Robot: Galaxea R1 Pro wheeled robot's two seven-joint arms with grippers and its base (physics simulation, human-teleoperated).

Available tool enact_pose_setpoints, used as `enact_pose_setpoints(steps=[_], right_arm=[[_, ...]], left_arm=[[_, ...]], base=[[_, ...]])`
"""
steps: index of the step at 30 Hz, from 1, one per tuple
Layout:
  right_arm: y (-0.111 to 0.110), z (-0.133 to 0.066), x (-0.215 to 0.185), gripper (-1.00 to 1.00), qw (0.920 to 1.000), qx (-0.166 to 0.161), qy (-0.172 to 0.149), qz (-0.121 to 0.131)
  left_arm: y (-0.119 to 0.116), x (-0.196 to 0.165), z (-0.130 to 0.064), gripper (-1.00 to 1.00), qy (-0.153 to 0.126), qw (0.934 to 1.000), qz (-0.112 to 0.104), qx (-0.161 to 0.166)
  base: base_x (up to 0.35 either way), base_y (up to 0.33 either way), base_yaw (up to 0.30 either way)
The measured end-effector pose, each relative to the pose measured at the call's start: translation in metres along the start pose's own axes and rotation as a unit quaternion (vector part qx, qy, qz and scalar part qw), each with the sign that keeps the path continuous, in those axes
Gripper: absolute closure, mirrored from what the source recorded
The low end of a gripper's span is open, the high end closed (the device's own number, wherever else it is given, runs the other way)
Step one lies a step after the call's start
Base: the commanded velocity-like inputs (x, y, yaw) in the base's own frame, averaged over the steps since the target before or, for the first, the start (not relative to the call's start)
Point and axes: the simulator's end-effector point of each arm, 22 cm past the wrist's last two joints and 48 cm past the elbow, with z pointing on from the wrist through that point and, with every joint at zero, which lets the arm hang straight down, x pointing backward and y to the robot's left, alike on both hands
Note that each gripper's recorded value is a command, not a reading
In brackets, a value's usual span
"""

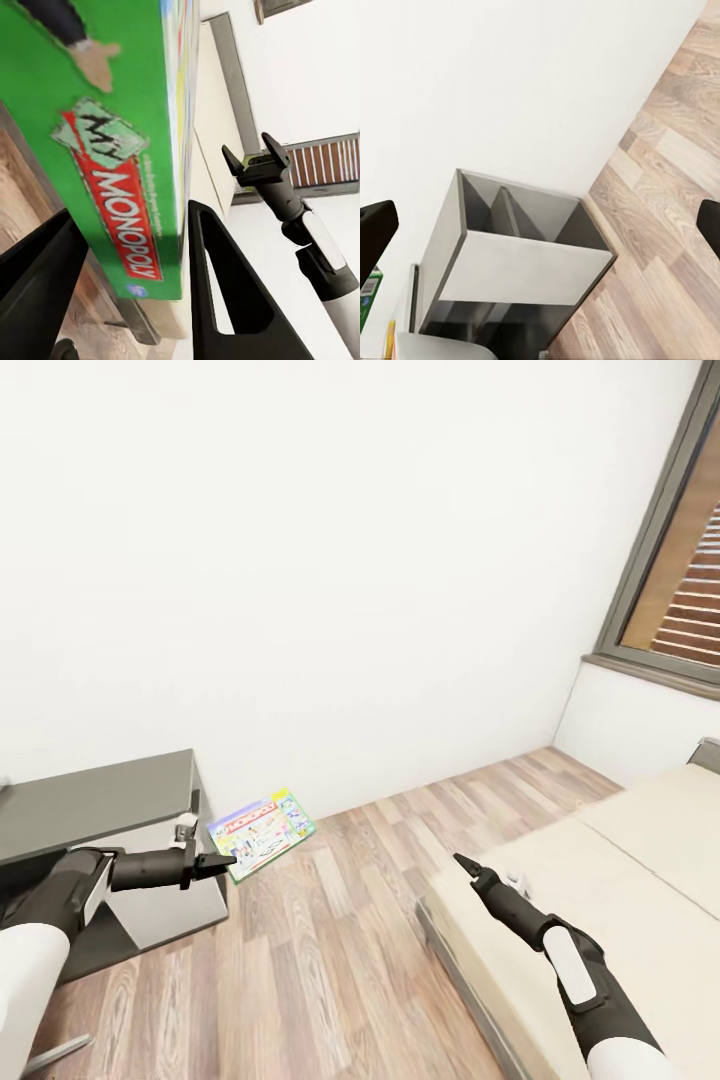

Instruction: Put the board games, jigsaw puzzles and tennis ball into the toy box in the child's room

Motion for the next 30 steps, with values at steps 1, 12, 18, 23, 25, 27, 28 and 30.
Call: enact_pose_setpoints(steps=[1,12,18,23,25,27,28,30], right_arm=[[-0.001,0.0,0.0,-1.0,1.0,0.001,0.0,0.0],[-0.008,0.002,0.004,-1.0,1.0,0.006,0.004,0.004],[-0.012,0.003,0.006,-1.0,0.9999,0.01,0.006,0.005],[-0.016,0.004,0.008,-1.0,0.9999,0.012,0.007,0.006],[-0.017,0.004,0.009,-1.0,0.9999,0.014,0.008,0.007],[-0.018,0.004,0.009,-1.0,0.9998,0.015,0.009,0.007],[-0.019,0.004,0.01,-1.0,0.9998,0.015,0.009,0.008],[-0.02,0.005,0.01,-1.0,0.9998,0.016,0.01,0.008]], left_arm=[[0.001,0.0,0.0,1.0,0.0,1.0,-0.001,0.0],[0.007,0.002,0.003,1.0,0.003,1.0,-0.007,-0.001],[0.011,0.003,0.005,1.0,0.003,0.9999,-0.011,-0.001],[0.013,0.004,0.006,1.0,0.005,0.9999,-0.013,-0.001],[0.015,0.004,0.007,1.0,0.005,0.9999,-0.014,-0.001],[0.016,0.005,0.007,1.0,0.006,0.9999,-0.016,-0.002],[0.016,0.005,0.007,1.0,0.006,0.9998,-0.017,-0.002],[0.017,0.005,0.007,1.0,0.006,0.9998,-0.018,-0.001]], base=[[0.206,0.034,0.198],[0.177,0.028,0.197],[0.018,0.001,0.197],[0.002,0.0,0.197],[0.0,0.0,0.198],[0.0,0.0,0.197],[0.0,0.0,0.198],[0.0,0.0,0.198]])
